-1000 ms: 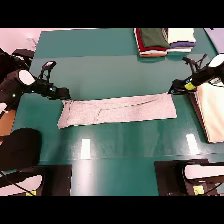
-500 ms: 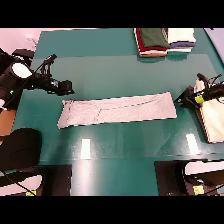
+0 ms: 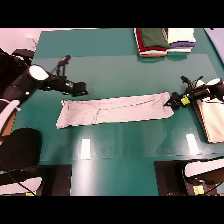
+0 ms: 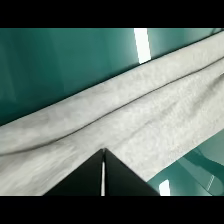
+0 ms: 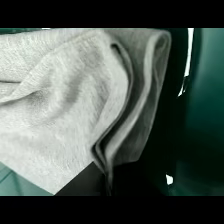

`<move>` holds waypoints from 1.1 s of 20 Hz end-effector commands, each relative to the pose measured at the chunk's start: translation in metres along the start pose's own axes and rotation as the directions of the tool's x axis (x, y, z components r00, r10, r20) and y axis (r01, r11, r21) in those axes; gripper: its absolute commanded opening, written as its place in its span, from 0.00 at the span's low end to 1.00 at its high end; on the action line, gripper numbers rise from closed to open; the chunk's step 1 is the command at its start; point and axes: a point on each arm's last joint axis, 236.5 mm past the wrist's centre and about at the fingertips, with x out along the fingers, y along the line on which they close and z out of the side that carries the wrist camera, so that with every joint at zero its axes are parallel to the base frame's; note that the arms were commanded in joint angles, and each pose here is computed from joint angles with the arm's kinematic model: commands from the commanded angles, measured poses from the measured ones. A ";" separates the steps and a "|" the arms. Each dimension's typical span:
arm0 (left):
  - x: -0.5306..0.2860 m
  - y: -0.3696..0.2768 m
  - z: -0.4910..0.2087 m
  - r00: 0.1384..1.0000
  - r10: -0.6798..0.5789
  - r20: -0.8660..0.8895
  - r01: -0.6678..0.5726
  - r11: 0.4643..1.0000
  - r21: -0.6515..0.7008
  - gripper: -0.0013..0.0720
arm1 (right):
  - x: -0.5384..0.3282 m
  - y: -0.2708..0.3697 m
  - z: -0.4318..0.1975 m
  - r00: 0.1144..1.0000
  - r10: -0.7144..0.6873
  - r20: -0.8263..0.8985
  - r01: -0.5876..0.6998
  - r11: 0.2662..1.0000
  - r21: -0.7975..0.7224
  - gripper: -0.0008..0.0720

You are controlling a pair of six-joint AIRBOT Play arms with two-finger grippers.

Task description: Fold the shirts.

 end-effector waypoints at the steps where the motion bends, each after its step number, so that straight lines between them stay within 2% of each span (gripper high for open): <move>1: 0.048 -0.024 -0.014 1.000 -0.014 -0.027 0.014 1.000 0.022 0.04 | -0.035 0.038 0.015 0.998 0.011 0.063 -0.004 0.994 -0.110 0.03; 6: 0.120 -0.063 -0.031 0.989 -0.039 -0.145 0.055 0.993 0.107 0.04 | -0.100 0.143 0.042 0.973 0.013 0.232 0.055 0.957 -0.284 0.03; 13: 0.155 -0.078 -0.026 0.986 -0.054 -0.158 0.076 0.988 0.136 0.04 | -0.109 0.278 0.023 0.966 0.108 0.237 0.022 0.874 -0.485 0.03; 22: 0.155 -0.075 -0.022 0.989 -0.043 -0.143 0.064 0.987 0.146 0.04 | -0.092 0.363 -0.012 0.960 0.200 0.196 -0.044 0.799 -0.600 0.03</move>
